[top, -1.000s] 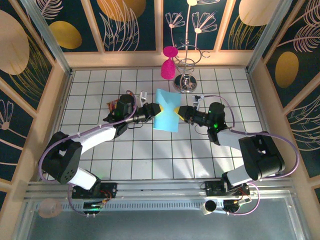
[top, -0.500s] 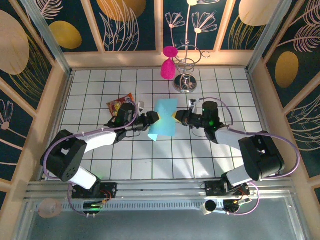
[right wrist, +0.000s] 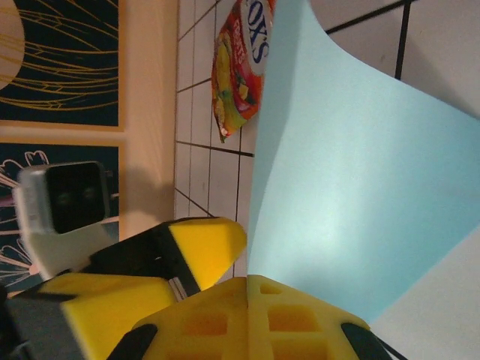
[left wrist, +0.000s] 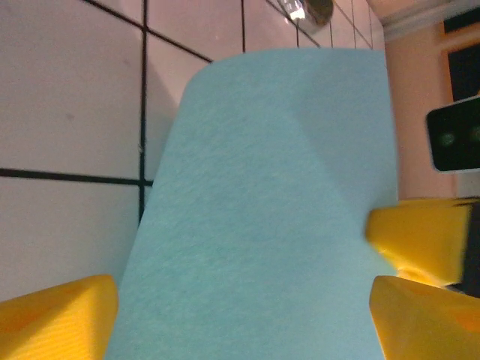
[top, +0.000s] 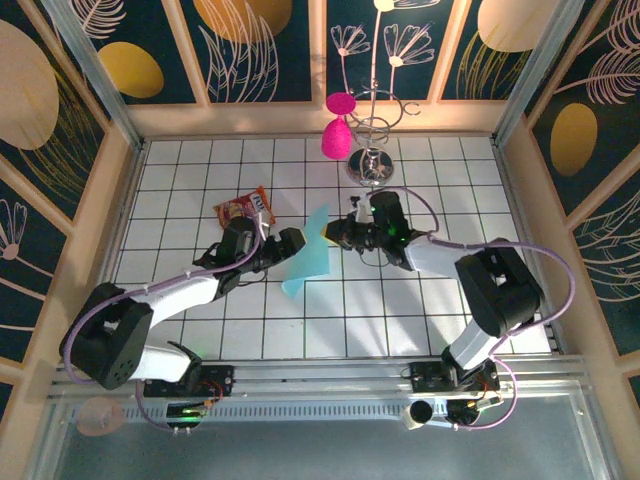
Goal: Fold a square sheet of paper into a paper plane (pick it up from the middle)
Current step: First fold in half a square sheet of paper at the center of the table.
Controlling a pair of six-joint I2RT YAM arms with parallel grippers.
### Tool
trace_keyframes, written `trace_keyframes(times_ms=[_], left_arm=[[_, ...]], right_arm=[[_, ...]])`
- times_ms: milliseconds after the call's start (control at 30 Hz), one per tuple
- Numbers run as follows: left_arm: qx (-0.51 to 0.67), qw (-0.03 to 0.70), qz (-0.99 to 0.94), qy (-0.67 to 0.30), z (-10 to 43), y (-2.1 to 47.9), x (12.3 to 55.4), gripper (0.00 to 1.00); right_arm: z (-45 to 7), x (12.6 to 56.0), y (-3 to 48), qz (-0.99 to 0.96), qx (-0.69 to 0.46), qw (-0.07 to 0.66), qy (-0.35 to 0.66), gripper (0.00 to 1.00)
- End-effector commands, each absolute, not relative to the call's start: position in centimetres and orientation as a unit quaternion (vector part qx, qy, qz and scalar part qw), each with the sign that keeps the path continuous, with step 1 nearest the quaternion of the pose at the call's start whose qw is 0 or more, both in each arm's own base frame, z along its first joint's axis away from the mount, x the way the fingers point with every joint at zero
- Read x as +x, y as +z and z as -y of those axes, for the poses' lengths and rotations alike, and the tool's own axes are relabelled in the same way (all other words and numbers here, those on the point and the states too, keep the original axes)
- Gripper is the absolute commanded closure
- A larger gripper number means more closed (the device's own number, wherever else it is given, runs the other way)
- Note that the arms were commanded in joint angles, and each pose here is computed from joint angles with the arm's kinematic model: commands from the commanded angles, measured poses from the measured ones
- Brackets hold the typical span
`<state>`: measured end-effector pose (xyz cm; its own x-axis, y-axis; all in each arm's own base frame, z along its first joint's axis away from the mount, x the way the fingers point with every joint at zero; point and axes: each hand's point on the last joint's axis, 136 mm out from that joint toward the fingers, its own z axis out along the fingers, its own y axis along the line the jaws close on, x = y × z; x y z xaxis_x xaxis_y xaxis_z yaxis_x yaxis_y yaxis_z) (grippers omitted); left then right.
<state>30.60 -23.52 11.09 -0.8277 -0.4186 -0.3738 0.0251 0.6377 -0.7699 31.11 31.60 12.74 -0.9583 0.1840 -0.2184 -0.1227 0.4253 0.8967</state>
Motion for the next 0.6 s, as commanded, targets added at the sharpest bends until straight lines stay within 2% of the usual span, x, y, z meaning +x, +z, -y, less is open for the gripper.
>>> trace_keyframes(times_ms=[0, 233, 567], left_arm=[[-0.12, 0.288, -0.879, -0.359, 21.3, 10.1, 30.9, 0.13], [-0.118, 0.274, -0.89, -0.344, 21.0, 9.0, 30.9, 0.13], [-0.071, 0.219, -0.907, -0.353, 22.2, 6.9, 29.0, 0.25]], right_arm=[[-33.7, 31.7, 12.8, -0.825, 0.02, 0.137, 0.548, 0.97], [-34.7, 31.3, 10.3, -0.831, 0.055, 0.116, 0.542, 0.97], [-34.1, 29.0, 6.8, -0.853, 0.108, 0.109, 0.499, 0.97]])
